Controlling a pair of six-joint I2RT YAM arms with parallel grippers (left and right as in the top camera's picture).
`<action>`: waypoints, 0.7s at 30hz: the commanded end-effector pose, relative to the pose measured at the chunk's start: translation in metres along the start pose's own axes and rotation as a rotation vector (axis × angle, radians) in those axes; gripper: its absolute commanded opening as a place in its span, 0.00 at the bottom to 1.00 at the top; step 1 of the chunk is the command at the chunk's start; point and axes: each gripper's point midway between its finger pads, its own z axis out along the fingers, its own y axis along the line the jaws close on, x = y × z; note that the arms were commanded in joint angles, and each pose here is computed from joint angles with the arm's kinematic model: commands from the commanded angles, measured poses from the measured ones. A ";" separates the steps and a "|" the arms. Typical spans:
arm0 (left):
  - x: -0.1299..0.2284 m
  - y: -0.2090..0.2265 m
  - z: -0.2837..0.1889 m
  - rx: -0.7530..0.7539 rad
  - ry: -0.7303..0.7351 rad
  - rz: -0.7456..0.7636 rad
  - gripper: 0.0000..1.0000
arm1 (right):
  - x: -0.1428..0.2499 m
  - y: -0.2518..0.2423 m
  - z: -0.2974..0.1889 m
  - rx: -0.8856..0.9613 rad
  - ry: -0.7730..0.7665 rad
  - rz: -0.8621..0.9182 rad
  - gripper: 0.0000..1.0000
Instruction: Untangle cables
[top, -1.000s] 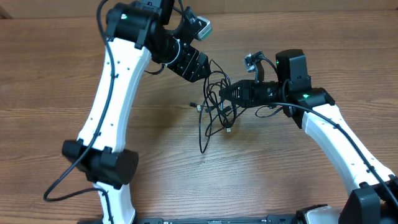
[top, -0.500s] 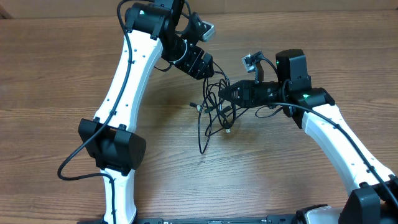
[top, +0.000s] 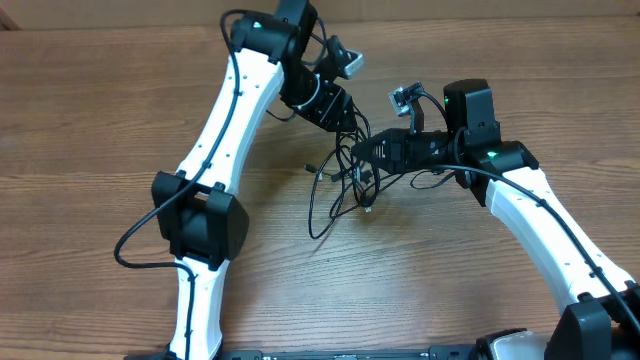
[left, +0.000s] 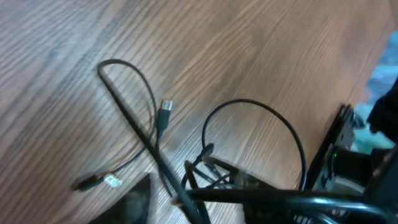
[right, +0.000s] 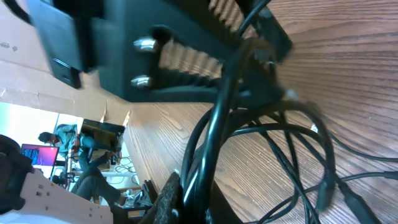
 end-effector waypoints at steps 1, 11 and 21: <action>-0.005 -0.005 0.007 0.041 -0.010 0.021 0.20 | -0.001 0.006 0.000 -0.028 0.005 -0.031 0.06; -0.007 0.022 -0.020 0.003 -0.071 -0.029 0.04 | 0.015 -0.037 -0.004 0.207 0.026 0.082 0.11; 0.014 0.066 -0.137 -0.140 -0.256 -0.150 0.04 | 0.075 -0.166 -0.132 1.307 -0.091 0.490 0.18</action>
